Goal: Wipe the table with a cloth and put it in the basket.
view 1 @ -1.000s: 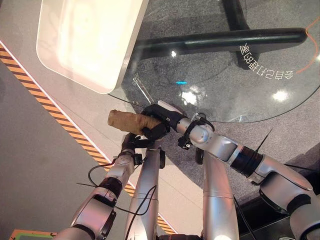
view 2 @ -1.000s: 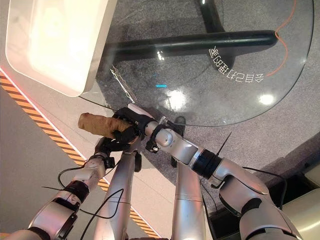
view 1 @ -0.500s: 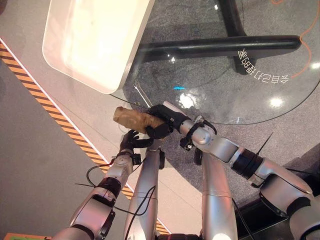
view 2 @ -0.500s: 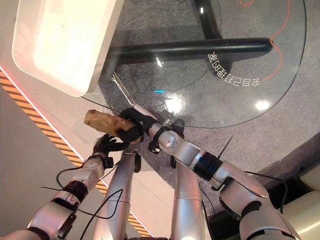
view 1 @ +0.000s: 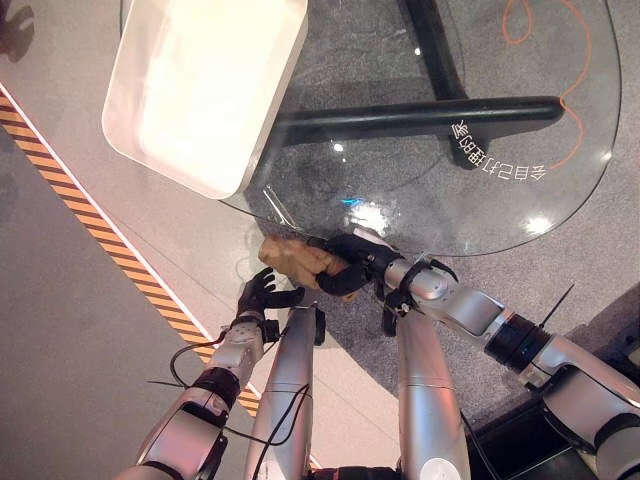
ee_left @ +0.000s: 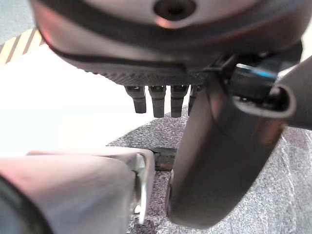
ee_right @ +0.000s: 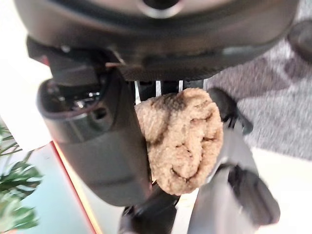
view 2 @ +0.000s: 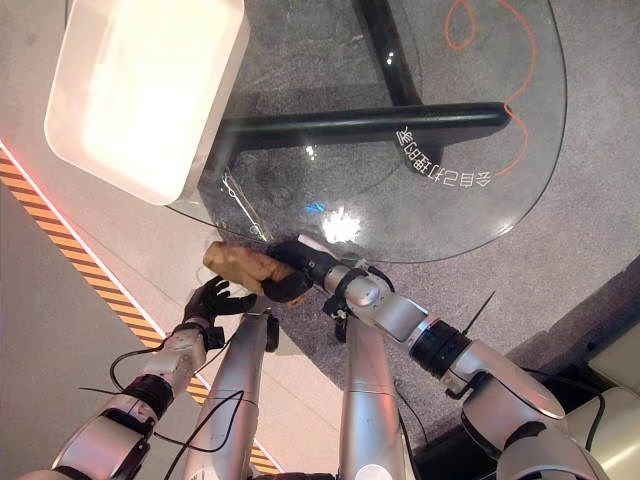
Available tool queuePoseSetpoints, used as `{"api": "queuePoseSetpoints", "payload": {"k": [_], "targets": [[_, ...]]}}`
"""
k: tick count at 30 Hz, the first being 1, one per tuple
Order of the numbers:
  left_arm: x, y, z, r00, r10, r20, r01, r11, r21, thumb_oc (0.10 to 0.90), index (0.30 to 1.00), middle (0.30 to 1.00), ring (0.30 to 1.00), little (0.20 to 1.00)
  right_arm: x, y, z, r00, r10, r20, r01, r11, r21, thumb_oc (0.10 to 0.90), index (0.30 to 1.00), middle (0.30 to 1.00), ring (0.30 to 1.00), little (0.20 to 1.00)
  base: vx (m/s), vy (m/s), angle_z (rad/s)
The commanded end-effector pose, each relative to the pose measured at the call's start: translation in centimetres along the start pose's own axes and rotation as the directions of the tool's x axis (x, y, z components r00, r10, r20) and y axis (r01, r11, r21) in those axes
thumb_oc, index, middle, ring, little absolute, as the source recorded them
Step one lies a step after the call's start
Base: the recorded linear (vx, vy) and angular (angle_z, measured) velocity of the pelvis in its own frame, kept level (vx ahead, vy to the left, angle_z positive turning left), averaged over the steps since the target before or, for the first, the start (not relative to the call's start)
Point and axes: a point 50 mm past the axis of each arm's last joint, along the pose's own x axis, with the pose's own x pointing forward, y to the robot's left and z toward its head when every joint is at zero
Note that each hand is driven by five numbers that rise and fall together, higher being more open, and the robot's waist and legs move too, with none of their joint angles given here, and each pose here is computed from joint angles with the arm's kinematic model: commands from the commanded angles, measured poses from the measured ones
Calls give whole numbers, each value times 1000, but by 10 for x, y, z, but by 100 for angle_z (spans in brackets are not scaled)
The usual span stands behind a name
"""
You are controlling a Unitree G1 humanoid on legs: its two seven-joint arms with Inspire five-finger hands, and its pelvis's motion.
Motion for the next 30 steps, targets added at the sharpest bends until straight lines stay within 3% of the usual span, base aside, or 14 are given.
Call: {"api": "queuePoseSetpoints", "payload": {"k": [1,12,15,19,22,23,24,28,30], "targets": [[-11,17,-31,999,1,-50,-5,997,-72,800,900,900,900,900,-12,43,90,828,175,532,-269,958,104,100,300,300,300,200,-26,-88,2],[-18,3,-24,994,-105,33,109,917,-383,800,900,900,900,900,-39,21,110,669,-88,738,-184,943,279,100,300,300,300,200,-17,-51,3],[-21,-9,-10,977,-184,111,214,868,-447,800,900,900,900,900,-50,14,115,617,-146,773,-162,938,307,100,300,300,300,200,0,0,0],[-33,-37,26,898,-329,291,436,742,-509,800,900,900,900,900,-64,3,118,550,-221,806,-103,939,328,100,300,300,300,200,-7,2,-1],[-40,-46,44,867,-338,367,491,709,-506,800,900,900,900,900,-70,-4,119,518,-256,816,-70,938,339,100,300,300,300,200,-23,14,-8],[-40,-42,43,867,-335,368,487,723,-490,800,900,900,900,900,-75,-7,120,505,-274,818,-49,938,344,100,300,300,300,200,-61,41,-11],[-44,-27,35,823,-349,449,552,677,-486,800,900,900,900,900,-83,-12,114,485,-301,821,-9,937,349,100,300,300,300,200,-55,54,-9],[-51,-16,34,758,-417,501,644,600,-475,800,900,900,900,900,-90,-25,102,473,-344,811,45,929,368,100,300,300,300,200,-8,53,-5],[-59,1,15,689,-443,574,724,461,-513,800,900,900,900,900,-99,-29,96,477,-352,805,72,929,363,100,300,300,300,200,-22,104,-9]]}}
